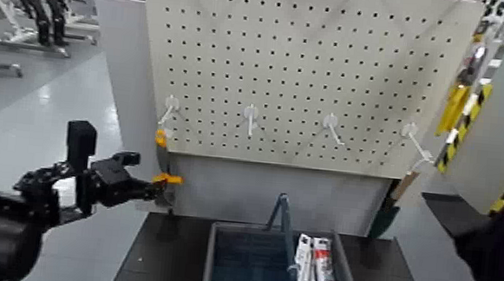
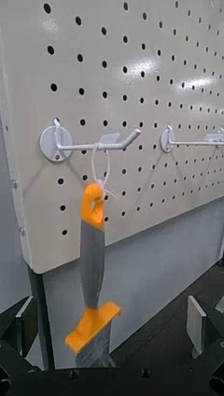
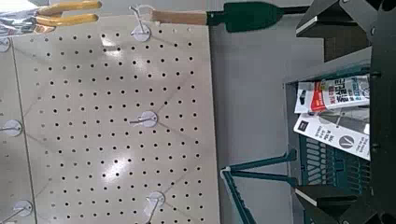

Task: Put the yellow paint brush into the crate.

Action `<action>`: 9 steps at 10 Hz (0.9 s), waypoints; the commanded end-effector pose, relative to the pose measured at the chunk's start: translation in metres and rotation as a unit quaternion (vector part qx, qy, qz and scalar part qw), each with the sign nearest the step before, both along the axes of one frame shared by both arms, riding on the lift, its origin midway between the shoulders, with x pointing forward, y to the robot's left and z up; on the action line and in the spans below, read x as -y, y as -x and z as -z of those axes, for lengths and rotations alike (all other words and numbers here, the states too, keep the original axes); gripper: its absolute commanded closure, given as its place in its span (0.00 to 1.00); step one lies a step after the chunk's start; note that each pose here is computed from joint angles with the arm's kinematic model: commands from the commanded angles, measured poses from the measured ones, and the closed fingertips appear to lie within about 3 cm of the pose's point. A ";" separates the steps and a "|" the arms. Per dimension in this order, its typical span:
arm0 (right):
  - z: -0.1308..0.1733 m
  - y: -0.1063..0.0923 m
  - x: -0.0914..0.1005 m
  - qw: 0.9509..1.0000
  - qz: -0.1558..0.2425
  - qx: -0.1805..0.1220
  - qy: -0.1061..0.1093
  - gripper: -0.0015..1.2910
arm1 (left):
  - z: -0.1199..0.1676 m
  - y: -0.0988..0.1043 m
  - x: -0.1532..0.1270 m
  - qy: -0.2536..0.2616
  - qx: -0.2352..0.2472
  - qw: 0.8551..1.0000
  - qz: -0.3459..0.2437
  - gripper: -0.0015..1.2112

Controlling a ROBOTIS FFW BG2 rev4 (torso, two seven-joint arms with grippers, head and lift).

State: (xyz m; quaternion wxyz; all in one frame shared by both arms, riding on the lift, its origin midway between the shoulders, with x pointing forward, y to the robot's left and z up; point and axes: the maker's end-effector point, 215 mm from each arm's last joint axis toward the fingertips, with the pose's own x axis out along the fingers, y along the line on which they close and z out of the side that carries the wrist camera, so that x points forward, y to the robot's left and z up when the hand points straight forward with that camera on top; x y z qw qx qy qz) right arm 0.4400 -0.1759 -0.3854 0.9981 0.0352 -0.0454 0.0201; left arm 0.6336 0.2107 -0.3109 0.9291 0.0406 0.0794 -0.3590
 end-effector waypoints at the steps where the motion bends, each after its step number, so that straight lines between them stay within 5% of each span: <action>1: 0.000 0.000 -0.001 1.000 0.000 0.000 0.000 0.10 | -0.004 -0.010 0.010 -0.006 -0.003 1.000 0.020 0.09; 7: 0.000 -0.001 -0.005 1.000 -0.004 0.001 -0.001 0.10 | -0.012 -0.029 0.041 -0.026 -0.009 0.997 0.073 0.11; 8: 0.000 -0.001 -0.006 1.000 -0.005 0.001 -0.002 0.10 | -0.009 -0.028 0.043 -0.025 -0.012 0.997 0.074 0.18; 9: -0.001 -0.002 -0.006 1.000 -0.005 0.002 -0.002 0.10 | -0.008 -0.028 0.043 -0.024 -0.016 0.997 0.074 0.41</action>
